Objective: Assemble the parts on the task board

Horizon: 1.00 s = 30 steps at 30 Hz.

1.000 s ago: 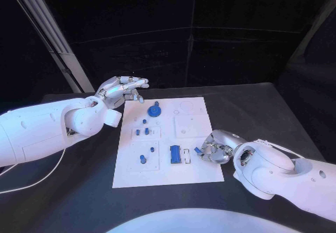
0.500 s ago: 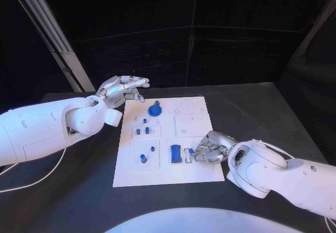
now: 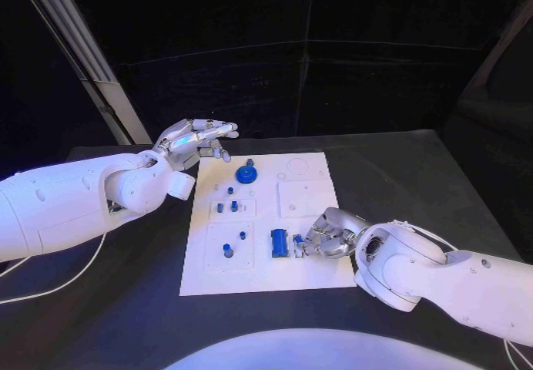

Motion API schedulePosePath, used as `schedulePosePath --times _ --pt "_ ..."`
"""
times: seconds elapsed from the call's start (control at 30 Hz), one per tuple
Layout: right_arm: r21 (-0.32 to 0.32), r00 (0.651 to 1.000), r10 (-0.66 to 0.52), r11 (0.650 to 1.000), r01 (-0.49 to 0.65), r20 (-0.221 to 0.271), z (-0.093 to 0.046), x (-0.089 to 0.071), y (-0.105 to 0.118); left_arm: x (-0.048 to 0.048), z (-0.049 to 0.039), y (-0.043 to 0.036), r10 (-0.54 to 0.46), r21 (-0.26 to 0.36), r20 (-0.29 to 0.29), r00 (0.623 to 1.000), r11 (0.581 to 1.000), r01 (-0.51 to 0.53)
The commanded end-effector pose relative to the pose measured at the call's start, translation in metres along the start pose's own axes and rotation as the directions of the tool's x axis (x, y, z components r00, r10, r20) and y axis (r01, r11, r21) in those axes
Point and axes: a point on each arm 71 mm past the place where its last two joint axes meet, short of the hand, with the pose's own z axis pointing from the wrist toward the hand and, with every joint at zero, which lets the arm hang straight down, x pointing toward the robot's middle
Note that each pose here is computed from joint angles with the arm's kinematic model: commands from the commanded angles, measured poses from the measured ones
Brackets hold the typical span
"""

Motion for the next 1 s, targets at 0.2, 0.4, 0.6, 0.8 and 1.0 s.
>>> schedulePosePath --times 0.2,0.4,0.6,0.8,1.0 --pt "0.01 1.0 -0.004 1.0 0.004 -0.009 0.0023 0.0014 0.0014 0.002 0.0005 -0.0012 -0.005 0.005 -0.014 1.0 1.0 0.005" --pt "0.005 1.0 -0.018 1.0 0.018 -0.003 0.003 0.0016 0.0029 0.0017 0.0002 -0.0013 -0.005 0.004 -0.013 1.0 1.0 0.005" --pt "-0.002 1.0 -0.025 1.0 0.025 0.001 0.0031 0.0016 0.0041 0.0017 0.0001 -0.0013 -0.005 0.003 -0.014 1.0 1.0 0.005" --pt "-0.009 0.999 -0.038 0.999 0.038 0.005 0.0018 0.0005 0.0033 0.0014 -0.0002 -0.0013 -0.005 0.003 -0.013 1.0 1.0 0.005" --pt "-0.023 0.998 -0.056 0.998 0.056 0.0 -0.0015 -0.0021 -0.0011 0.0008 -0.0007 -0.0015 -0.005 0.003 -0.012 1.0 1.0 0.005"
